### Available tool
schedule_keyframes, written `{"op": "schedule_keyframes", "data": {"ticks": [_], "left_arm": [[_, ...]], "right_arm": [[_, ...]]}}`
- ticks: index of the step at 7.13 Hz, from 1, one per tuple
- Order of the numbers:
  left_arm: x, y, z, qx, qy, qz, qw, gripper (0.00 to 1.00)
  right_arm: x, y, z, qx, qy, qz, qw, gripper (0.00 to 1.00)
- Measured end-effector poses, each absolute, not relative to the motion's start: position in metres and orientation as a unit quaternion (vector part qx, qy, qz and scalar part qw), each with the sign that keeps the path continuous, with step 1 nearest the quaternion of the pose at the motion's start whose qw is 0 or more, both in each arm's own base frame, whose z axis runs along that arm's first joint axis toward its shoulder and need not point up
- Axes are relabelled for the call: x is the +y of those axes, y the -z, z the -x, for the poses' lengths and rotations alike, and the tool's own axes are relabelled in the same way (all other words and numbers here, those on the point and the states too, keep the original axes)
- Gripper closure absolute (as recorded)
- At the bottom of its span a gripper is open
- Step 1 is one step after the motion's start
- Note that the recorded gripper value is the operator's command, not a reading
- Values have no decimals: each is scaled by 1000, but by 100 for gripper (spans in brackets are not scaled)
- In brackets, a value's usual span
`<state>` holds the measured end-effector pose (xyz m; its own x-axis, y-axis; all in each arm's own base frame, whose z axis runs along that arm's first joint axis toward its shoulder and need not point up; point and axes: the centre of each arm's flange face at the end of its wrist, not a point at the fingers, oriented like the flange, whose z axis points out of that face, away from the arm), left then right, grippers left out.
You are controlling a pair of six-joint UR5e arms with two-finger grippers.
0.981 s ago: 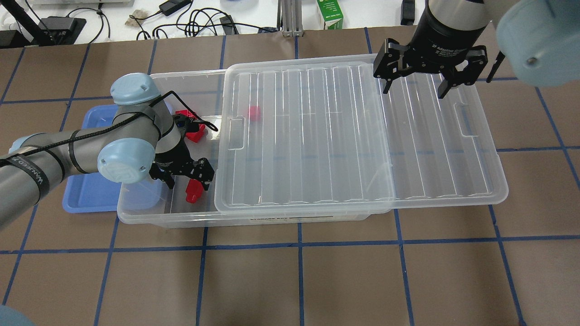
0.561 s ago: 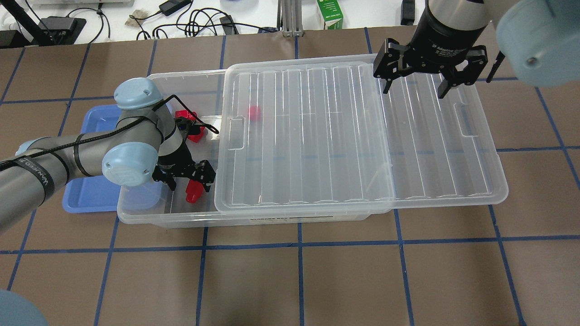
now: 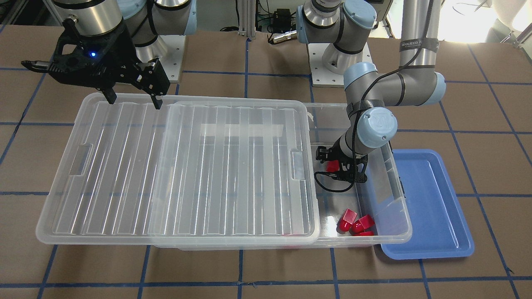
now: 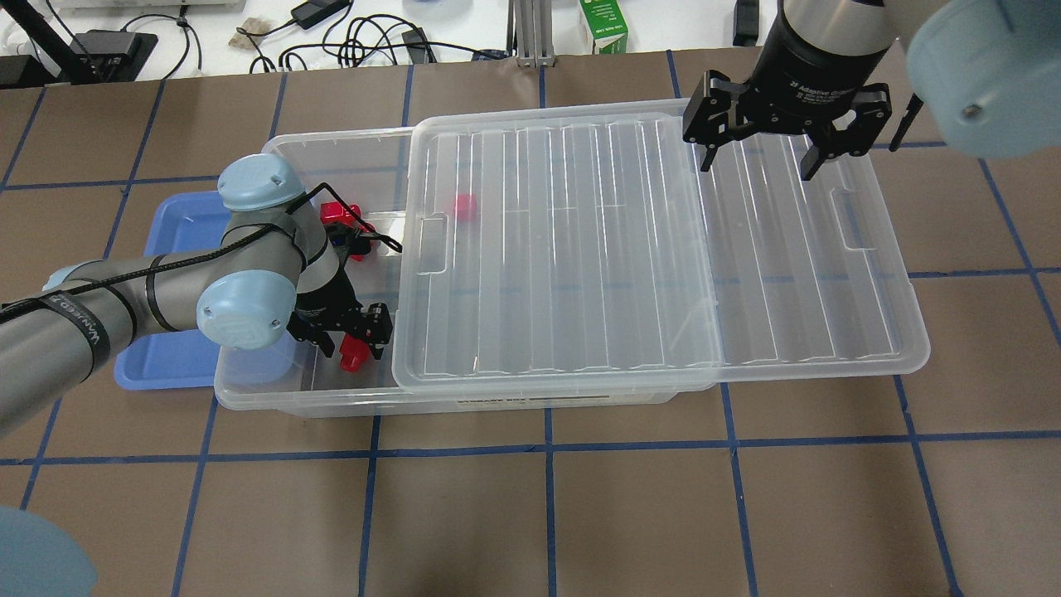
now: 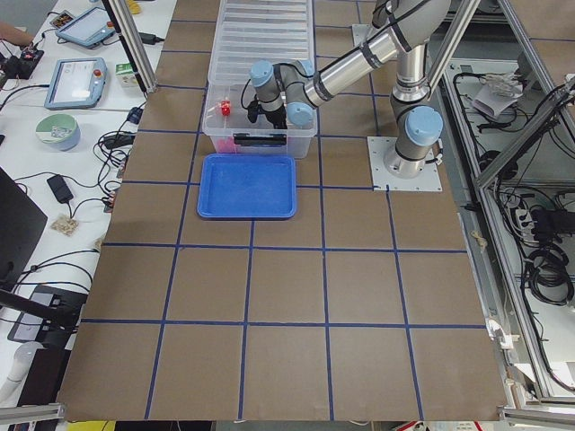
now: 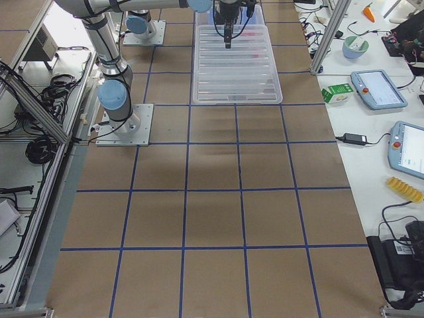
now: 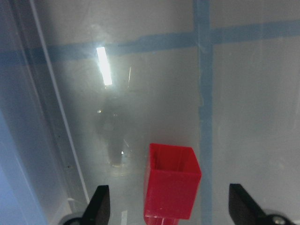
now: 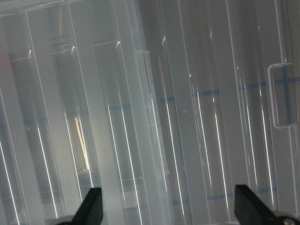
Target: Place red block in blue tray from box
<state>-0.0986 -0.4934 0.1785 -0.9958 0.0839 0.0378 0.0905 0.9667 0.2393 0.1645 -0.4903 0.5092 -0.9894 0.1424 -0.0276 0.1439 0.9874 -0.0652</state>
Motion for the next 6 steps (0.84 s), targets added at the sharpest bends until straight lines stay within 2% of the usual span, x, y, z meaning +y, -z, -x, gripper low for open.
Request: {"op": "schedule_keyframes", "data": {"ticks": [1,3,6], "left_arm": [[-493,-178,99,-992,121,42,14,100],[-498,-194,100,-994,104,36,14,100],[-527,-297,98,-995,98,33,14,100]], "right_arm": [[-490,-509,-165,997,33,-71,11,0],[-490,-509,-165,997,33,-71,11,0],[-490,-509,-164,997,33,-70,11,0]]}}
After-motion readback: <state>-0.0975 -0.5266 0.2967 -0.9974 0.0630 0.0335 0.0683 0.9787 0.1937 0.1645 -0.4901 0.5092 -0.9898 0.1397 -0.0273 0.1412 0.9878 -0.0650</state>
